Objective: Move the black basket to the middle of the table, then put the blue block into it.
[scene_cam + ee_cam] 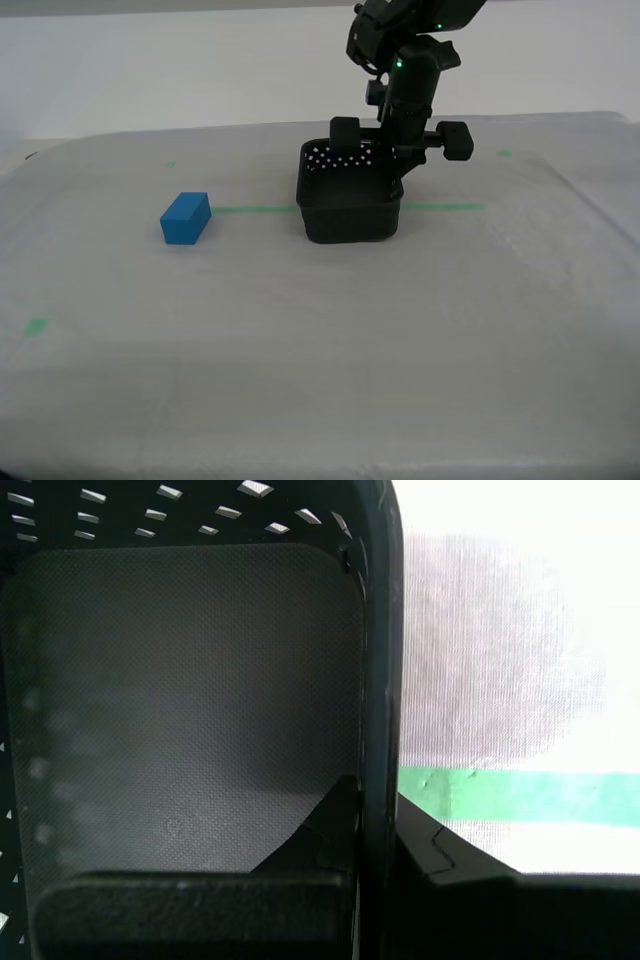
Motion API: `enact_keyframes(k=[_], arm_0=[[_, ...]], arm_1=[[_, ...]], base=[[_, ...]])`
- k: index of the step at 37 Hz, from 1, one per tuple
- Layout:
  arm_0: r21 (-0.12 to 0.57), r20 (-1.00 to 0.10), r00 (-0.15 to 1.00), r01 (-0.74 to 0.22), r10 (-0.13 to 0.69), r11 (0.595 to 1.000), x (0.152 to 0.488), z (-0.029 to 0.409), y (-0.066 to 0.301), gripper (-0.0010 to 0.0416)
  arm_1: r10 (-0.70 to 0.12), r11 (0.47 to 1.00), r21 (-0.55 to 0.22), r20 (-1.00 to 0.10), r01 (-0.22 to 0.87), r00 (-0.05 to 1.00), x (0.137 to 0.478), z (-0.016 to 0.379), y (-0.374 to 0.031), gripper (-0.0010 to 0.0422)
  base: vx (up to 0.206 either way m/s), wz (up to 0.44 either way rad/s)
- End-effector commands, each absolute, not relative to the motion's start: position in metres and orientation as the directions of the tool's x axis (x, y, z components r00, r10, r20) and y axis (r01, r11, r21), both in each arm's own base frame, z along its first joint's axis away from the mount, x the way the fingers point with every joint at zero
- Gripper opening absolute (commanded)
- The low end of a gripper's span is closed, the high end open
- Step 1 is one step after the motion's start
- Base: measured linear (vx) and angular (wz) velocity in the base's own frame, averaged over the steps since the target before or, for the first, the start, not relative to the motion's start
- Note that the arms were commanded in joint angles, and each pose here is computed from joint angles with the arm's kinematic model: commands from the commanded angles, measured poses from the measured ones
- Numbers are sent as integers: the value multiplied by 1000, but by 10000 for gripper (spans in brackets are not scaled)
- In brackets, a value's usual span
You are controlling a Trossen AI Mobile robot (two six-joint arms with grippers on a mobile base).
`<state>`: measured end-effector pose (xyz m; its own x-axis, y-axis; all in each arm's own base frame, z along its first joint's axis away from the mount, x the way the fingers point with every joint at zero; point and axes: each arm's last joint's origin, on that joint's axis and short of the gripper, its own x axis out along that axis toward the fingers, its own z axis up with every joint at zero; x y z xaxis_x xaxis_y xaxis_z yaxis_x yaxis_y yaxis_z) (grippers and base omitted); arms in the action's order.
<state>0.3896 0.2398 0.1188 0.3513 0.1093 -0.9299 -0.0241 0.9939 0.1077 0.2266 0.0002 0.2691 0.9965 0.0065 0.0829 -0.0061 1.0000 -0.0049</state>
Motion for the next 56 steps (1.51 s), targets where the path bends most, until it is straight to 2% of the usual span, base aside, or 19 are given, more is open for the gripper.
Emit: enact_keyframes(k=[1, 17, 23, 30, 37, 50, 54, 56], arm_0=[[106, -927, 360, -19, 106, 994, 390, 120, 240, 0], [100, -927, 359, -41, 108, 994, 390, 120, 240, 4], [99, -927, 358, -41, 107, 994, 390, 120, 240, 30], [97, -929, 355, -41, 105, 994, 390, 120, 239, 86], [81, -932, 349, -73, 101, 994, 390, 120, 239, 172], [72, -934, 343, -88, 98, 994, 387, 128, 238, 414], [72, -933, 346, -97, 101, 993, 387, 131, 238, 373], [76, -931, 351, -98, 106, 992, 386, 134, 237, 367]], arm_1=[[7, 1000, -3, 90, -7, 996, 227, 270, 0, 0], [7, 1000, -3, 90, -7, 996, 227, 270, 0, 0], [6, 1000, -3, 90, -6, 996, 227, 270, 0, 0], [6, 1000, -3, 90, -6, 996, 227, 270, 0, 0], [6, 1000, -3, 90, -6, 996, 227, 270, 0, 0], [6, 1000, -3, 90, -6, 996, 227, 270, 0, 0], [6, 1000, -3, 90, -6, 996, 227, 270, 0, 0], [6, 1000, -3, 90, -6, 996, 227, 270, 0, 0]], base=[[0, 0], [0, 0], [0, 0], [0, 0], [0, 0], [0, 0], [0, 0], [0, 0]])
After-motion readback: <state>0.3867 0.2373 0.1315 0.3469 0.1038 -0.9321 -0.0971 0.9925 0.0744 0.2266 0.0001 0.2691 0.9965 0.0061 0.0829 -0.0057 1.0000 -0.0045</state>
